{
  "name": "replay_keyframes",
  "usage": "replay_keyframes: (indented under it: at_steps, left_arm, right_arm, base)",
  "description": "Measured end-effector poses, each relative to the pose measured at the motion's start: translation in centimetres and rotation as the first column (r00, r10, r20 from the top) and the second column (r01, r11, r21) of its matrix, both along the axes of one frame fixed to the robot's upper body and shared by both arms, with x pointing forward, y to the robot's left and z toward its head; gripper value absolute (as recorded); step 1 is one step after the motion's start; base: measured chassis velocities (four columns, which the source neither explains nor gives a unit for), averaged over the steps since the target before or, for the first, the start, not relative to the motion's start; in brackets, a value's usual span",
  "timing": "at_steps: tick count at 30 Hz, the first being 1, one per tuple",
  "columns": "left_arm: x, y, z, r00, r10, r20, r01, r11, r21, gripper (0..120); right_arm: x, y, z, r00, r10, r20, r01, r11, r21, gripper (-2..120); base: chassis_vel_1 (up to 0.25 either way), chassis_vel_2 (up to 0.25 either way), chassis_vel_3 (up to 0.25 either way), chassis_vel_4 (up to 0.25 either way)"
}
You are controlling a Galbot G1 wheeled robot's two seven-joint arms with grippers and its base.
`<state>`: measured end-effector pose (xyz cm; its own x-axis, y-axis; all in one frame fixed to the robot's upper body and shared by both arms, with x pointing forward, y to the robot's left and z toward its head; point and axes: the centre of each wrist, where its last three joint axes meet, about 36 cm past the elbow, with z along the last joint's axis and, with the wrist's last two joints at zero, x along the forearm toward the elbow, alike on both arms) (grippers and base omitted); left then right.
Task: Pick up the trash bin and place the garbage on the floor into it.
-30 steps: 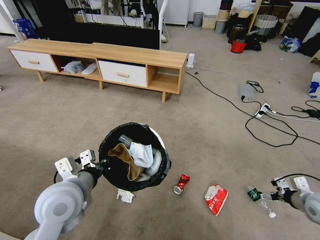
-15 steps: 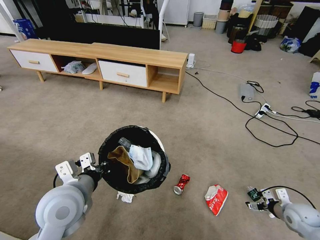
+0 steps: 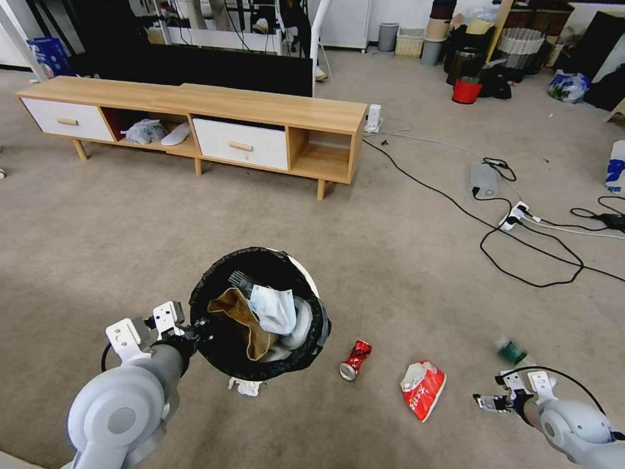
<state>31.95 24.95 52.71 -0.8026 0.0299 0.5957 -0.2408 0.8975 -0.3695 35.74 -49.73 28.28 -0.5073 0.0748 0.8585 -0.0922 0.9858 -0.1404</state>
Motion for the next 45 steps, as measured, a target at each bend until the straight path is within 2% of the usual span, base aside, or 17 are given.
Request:
replay_keyframes:
  at_steps: [12,25,33,45]
  left_arm:
    - [0.4,0.1,-0.3,1.000,0.002,0.000,-0.002,1.000,0.001,0]
    - [1.1,0.0,-0.3,1.000,-0.012,0.011,0.013,1.000,-0.003,0]
    - [1.1,0.1,-0.2,1.000,-0.015,0.013,0.015,1.000,0.002,0]
    - [0.6,0.5,0.0,1.000,-0.008,0.013,0.008,1.000,0.011,0]
  right_arm:
    - [-0.1,-0.3,3.8,0.998,0.035,0.056,-0.034,0.999,-0.012,100]
    - [0.2,-3.7,8.9,0.994,0.029,0.107,-0.019,0.995,-0.097,100]
    - [0.1,-3.5,9.3,0.993,0.016,0.114,-0.004,0.995,-0.098,100]
    - [0.3,-1.0,8.1,0.994,0.009,0.108,-0.003,0.999,-0.053,100]
  base:
    - [0.000,0.000,0.000,0.000]
    - [0.000,0.000,0.000,0.000]
    - [0.000,0.000,0.000,0.000]
    - [0.000,0.000,0.000,0.000]
